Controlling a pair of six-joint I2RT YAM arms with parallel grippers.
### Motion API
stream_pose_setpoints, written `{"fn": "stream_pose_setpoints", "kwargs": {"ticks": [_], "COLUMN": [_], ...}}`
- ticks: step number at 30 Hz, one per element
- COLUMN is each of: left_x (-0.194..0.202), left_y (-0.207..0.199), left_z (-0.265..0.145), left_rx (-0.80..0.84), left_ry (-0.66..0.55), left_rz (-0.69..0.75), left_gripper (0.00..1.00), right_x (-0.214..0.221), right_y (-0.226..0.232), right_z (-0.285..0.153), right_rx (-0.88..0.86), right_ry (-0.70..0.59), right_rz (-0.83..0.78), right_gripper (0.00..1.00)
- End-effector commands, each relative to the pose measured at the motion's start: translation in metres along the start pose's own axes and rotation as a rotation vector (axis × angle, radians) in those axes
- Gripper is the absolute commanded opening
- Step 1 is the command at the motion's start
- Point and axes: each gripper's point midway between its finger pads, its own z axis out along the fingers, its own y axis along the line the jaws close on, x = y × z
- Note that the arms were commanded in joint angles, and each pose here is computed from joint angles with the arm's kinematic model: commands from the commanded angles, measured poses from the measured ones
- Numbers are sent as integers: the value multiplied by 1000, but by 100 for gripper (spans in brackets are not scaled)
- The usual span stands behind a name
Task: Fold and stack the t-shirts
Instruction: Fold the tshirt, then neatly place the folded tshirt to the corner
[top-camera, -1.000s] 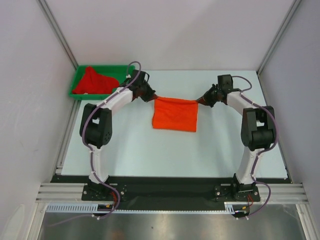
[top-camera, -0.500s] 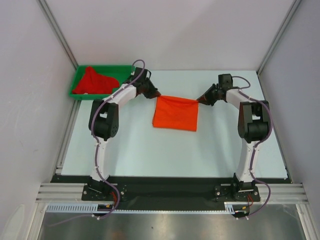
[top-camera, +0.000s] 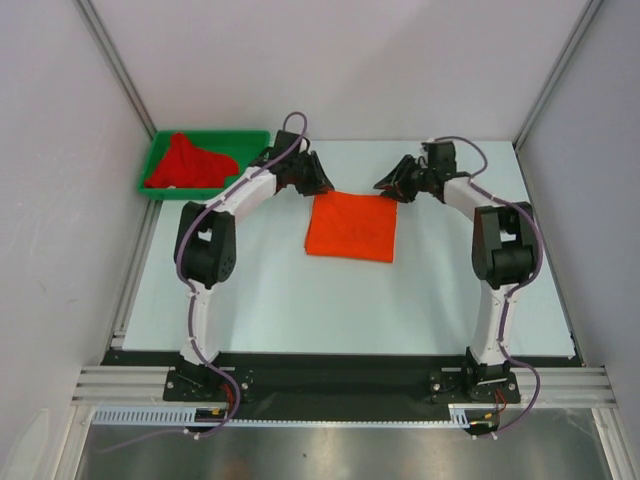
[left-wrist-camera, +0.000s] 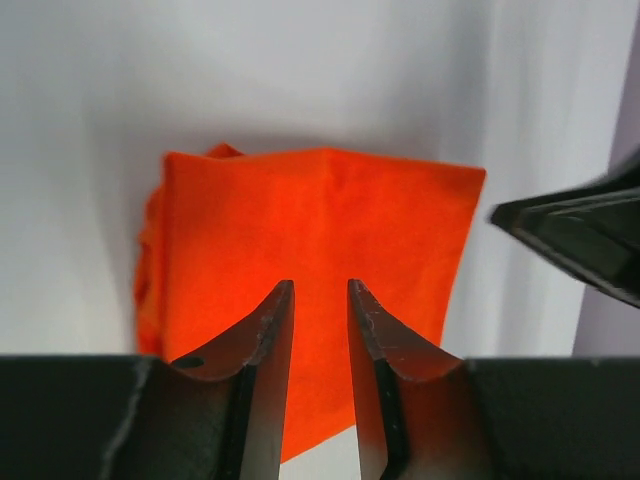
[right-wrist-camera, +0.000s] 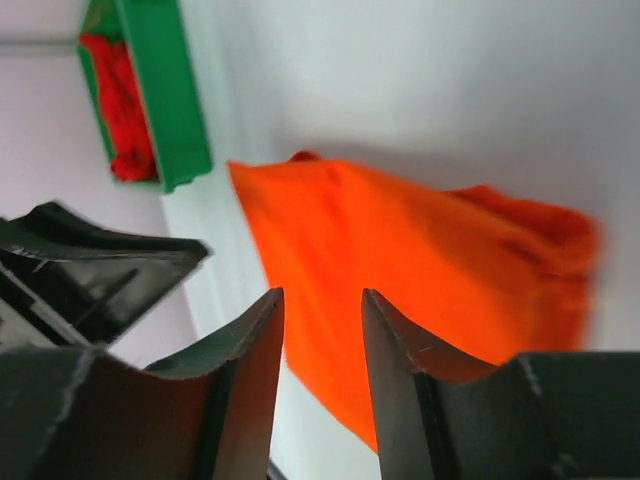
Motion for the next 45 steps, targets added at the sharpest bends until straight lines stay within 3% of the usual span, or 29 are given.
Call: {"fn": "stream_pose_setpoints", "kwargs": {"ticks": [1,3,8,14,20,24,28,34,40,45], "left_x": [10,8,10,6,-1,-15,-62,-73,2,89], "left_y": [-36,-36,11,62,76,67,26,-34,-61,-41], "left_z": [12,22,63,87,88,66,-1,-87,-147,-172], "left_rx": [190,217,168,100,83,64,46,136,203,191], "left_ry": [11,15,51,56,67,39,-112,-218,-158,-79], "left_rz": [32,40,-51,-98,-80,-9,75,124,145,150], "left_gripper": [33,33,32,32,32,34,37,38,38,39], "right_x": [26,31,27,14,12,-14,-35,-18,19,26], "right_y": [45,42,6,-59,-99,-104,-99,-97,-87,-95], "right_z": [24,39,62,69,70,44,9,-25,-3,20], "right_rx": [-215,-266,-258,-204,-159,-159,-137,-23,-42,-39], "right_ry": [55,63,55,56,84,47,24,89,161,190], "right_rz": [-1,64,149,246,295,263,185,20,-51,-68], "right_gripper": [41,37,29,31,34,40,46,58,71,74]}}
